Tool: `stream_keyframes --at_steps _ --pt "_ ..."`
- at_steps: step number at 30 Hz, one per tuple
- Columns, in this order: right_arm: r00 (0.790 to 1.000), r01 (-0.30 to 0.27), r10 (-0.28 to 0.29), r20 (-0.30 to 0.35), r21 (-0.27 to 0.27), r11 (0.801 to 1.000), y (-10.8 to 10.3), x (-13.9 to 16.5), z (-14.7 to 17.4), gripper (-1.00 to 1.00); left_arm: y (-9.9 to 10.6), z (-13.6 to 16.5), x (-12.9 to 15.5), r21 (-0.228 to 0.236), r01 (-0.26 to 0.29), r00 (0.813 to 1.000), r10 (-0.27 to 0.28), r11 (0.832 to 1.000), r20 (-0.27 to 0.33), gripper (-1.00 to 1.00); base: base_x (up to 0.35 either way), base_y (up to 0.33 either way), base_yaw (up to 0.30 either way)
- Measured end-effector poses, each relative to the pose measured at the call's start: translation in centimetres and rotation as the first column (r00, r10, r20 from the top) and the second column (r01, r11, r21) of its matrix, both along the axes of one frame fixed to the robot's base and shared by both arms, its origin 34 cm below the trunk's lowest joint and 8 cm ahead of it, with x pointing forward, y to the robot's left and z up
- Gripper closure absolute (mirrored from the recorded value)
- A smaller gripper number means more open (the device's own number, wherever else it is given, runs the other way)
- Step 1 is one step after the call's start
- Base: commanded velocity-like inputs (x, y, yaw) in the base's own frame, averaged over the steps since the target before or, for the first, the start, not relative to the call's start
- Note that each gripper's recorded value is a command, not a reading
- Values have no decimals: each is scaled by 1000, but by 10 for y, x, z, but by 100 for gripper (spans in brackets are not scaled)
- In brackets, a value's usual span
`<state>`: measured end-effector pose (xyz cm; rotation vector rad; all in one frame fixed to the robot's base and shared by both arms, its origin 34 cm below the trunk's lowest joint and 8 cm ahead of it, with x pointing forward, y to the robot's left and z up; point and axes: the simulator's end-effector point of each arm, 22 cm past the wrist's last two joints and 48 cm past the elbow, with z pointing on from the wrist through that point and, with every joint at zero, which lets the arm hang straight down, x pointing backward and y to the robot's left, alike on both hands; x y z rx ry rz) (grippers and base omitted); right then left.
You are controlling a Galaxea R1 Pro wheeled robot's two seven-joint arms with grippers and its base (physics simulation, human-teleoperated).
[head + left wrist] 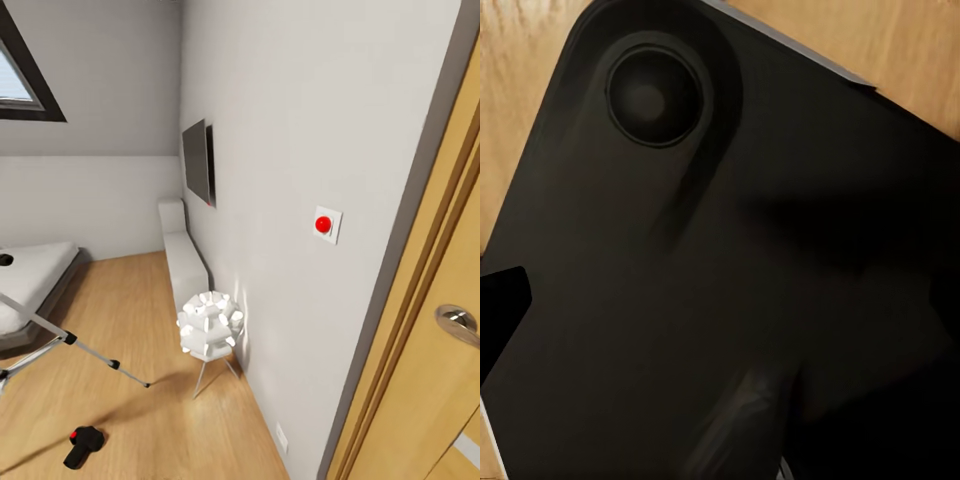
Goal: Attach the digital camera to the camera tripod in the bedroom.
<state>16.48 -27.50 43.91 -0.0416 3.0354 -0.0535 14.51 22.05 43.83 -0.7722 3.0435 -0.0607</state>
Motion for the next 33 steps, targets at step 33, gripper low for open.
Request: stream_keyframes --at_steps 33 --pt "1000 0 0 -1 1 1000 0 0 0 -100 3 0 0 4 -7 1000 7 1000 -1 -100 1 0 278"
